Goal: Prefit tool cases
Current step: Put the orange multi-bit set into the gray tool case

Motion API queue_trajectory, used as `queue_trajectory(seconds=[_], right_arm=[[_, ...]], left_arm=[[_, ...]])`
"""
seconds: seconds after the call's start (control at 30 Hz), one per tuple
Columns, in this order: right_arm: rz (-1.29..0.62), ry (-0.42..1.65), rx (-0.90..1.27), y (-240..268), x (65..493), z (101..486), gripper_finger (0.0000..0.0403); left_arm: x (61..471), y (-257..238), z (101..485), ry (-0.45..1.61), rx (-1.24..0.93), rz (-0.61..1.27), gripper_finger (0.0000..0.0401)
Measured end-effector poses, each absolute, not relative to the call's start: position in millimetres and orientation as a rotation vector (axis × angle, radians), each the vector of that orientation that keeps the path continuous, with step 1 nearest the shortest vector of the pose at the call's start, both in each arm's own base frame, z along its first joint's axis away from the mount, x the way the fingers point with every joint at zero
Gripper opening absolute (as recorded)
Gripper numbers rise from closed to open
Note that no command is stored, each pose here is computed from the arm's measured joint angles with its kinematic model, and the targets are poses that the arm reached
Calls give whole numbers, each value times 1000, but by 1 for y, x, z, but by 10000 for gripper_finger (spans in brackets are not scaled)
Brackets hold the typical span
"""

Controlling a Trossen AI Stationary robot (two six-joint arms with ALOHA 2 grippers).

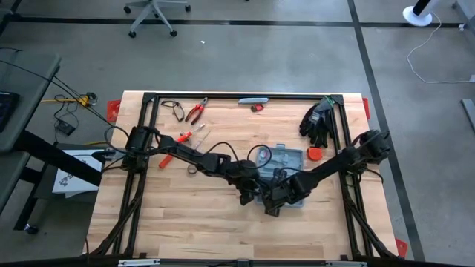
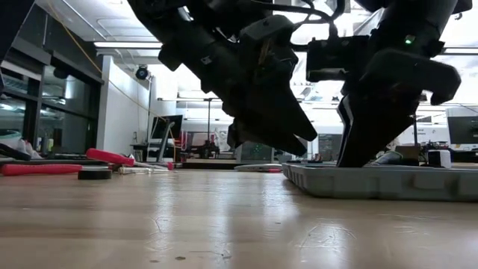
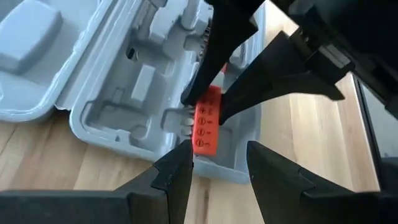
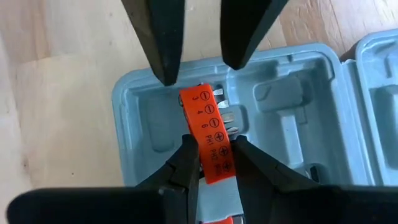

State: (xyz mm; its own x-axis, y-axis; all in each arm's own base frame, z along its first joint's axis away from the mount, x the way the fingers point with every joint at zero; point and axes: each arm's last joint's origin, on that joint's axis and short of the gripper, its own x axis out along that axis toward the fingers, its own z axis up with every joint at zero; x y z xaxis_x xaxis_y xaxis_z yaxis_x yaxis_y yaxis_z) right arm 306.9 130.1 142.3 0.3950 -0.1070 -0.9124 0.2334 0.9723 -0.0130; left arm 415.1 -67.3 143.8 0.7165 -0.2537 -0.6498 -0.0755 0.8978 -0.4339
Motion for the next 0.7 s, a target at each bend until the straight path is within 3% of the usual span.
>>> queue_trajectory(seconds=[0.7], right_arm=[[-248, 1079, 195, 124, 319, 137, 77]], left_arm=[[413, -66, 139, 804, -320, -118, 142]])
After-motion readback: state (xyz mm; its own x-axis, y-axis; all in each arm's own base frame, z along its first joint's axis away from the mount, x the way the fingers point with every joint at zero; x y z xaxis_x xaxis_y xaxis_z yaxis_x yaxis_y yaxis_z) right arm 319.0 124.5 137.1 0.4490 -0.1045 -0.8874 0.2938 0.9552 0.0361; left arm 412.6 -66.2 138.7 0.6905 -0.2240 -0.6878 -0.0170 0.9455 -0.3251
